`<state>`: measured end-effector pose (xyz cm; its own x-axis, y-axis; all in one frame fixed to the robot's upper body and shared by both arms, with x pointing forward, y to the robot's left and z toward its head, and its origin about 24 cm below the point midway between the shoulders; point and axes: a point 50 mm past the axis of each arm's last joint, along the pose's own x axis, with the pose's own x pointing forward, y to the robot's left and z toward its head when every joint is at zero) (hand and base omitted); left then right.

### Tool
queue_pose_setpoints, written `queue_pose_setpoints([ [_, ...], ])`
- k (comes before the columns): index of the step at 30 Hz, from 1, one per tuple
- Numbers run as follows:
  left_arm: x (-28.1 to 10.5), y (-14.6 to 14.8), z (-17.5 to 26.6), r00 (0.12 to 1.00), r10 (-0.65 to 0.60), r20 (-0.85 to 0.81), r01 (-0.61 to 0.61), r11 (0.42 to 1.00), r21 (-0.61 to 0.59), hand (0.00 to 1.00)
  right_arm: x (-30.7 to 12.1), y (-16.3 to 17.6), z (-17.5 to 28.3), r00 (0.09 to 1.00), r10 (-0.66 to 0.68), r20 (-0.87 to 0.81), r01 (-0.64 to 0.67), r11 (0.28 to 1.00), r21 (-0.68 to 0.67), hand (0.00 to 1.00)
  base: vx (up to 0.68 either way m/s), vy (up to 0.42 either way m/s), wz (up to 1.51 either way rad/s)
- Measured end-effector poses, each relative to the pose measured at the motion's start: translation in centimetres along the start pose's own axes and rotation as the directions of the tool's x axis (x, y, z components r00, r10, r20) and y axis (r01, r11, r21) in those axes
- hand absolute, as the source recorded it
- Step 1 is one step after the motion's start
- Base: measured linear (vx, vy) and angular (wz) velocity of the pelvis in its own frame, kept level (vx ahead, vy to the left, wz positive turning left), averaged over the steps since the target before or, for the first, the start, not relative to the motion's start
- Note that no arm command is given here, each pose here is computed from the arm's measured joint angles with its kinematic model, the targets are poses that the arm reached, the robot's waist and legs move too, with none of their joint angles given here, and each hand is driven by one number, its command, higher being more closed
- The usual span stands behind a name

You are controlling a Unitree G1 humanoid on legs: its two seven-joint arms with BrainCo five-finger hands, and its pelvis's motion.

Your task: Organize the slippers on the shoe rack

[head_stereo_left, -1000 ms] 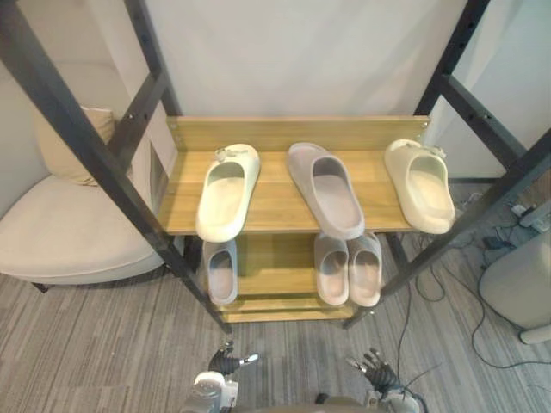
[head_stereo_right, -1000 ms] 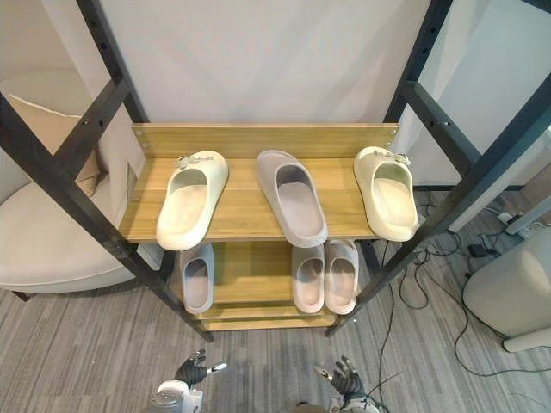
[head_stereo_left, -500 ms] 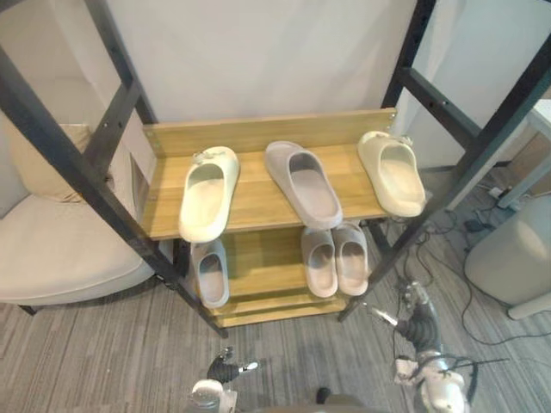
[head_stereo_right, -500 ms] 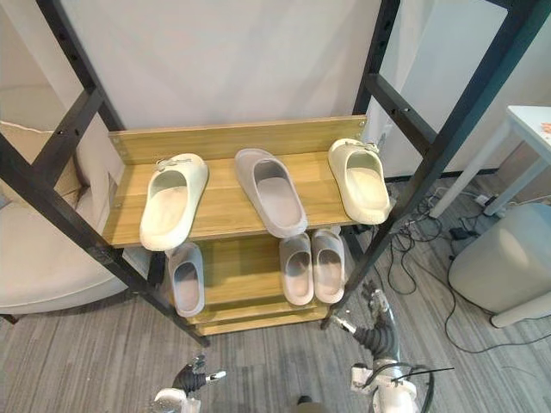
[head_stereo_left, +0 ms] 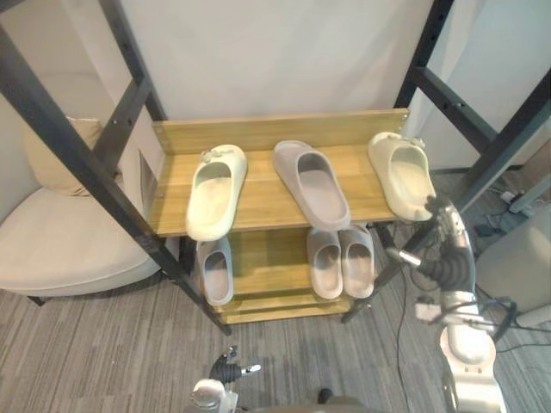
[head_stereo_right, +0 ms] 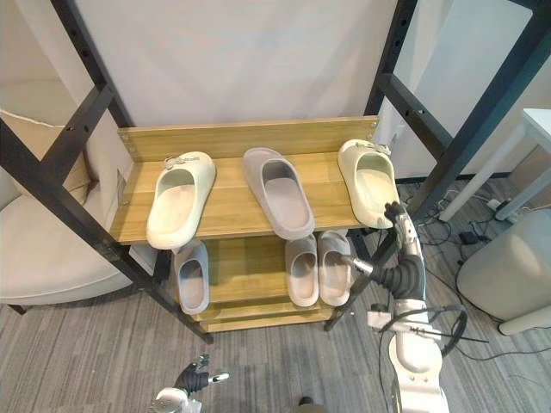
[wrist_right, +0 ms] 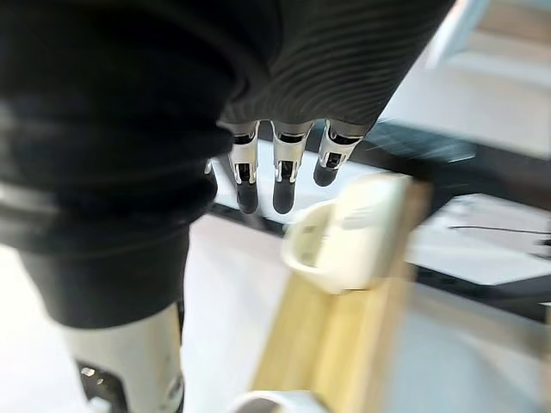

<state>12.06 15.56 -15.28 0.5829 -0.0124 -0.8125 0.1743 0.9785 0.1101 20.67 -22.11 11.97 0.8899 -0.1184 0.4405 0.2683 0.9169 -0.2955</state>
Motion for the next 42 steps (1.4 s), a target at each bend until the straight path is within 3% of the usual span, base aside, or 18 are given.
queue_pose_setpoints([
  [10, 0.0, 0.1, 0.1, 1.0, -0.002, 0.006, 0.002, 1.0, 0.0, 0.0, 4.5, -0.3, 2.0, 0.987, 0.014, 0.161, -0.014, 1.0, 0.0, 0.0, 0.01, -0.003, 0.13],
  [28, 0.0, -0.2, 0.6, 0.999, -0.026, 0.025, 0.026, 1.0, 0.007, 0.0, 10.9, 0.6, -1.7, 0.997, 0.081, 0.002, -0.08, 0.993, -0.084, 0.0, -0.02, -0.018, 0.08],
  [42, 0.1, 0.2, 1.3, 0.998, -0.013, 0.061, 0.015, 1.0, -0.028, 0.0, 14.7, 2.5, -1.9, 0.992, 0.117, -0.057, -0.121, 0.989, -0.079, 0.0, -0.01, -0.007, 0.08],
])
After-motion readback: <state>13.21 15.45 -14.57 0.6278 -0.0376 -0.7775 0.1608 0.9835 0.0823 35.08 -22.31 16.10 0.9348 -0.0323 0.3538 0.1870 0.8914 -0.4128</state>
